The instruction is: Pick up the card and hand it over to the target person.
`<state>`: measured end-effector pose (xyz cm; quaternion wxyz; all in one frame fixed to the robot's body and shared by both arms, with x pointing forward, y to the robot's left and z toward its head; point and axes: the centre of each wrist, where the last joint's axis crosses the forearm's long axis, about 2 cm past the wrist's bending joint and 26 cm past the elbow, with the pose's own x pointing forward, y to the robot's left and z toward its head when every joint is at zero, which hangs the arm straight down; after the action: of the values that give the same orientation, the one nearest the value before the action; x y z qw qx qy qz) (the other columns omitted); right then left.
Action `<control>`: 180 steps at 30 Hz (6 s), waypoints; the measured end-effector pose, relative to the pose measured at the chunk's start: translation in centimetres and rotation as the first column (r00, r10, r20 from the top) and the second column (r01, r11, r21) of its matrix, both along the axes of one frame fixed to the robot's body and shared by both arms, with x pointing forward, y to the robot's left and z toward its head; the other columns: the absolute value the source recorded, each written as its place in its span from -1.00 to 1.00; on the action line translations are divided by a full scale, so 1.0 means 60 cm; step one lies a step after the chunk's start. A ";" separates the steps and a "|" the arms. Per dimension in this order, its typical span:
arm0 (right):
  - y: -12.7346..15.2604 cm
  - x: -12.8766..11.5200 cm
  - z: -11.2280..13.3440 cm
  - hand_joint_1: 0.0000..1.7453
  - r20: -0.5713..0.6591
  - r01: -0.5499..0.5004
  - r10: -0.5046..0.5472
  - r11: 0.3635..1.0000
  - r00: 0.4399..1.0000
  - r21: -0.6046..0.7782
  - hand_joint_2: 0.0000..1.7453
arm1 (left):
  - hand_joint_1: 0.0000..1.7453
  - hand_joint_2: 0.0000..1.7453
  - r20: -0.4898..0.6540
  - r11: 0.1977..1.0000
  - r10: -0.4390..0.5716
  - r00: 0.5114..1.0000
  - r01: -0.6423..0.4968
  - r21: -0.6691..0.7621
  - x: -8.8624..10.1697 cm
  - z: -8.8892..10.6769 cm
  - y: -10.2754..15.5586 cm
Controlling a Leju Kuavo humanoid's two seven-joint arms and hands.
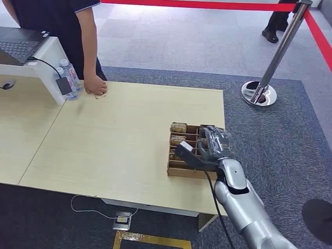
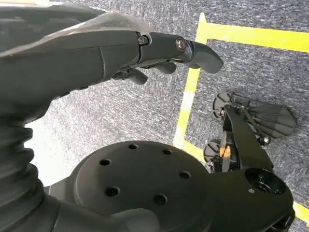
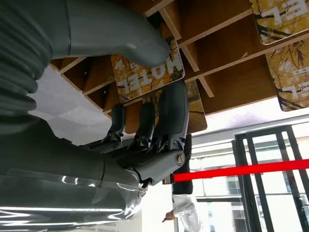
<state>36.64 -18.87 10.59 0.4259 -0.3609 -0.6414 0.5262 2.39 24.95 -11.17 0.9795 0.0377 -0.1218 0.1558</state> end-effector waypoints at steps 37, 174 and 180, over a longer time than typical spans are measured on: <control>-0.028 -0.009 -0.017 0.08 -0.028 0.058 -0.058 0.998 0.998 -0.021 1.00 | -1.00 1.00 0.006 1.000 -0.012 1.000 0.012 0.000 0.001 0.000 0.000; 0.132 -0.001 0.220 1.00 0.413 -0.367 0.290 0.922 0.863 0.120 1.00 | -1.00 1.00 0.010 0.995 -0.096 0.995 0.096 0.001 0.015 0.002 -0.012; 0.170 0.009 0.248 1.00 0.412 -0.396 0.316 0.910 0.854 0.121 1.00 | -1.00 1.00 0.009 0.995 -0.099 0.995 0.099 -0.002 0.020 0.004 -0.020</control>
<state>37.16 -8.65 25.47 0.2210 -0.2863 -0.8178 0.4476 3.61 23.78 -10.94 0.9855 0.0298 -0.1277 0.1074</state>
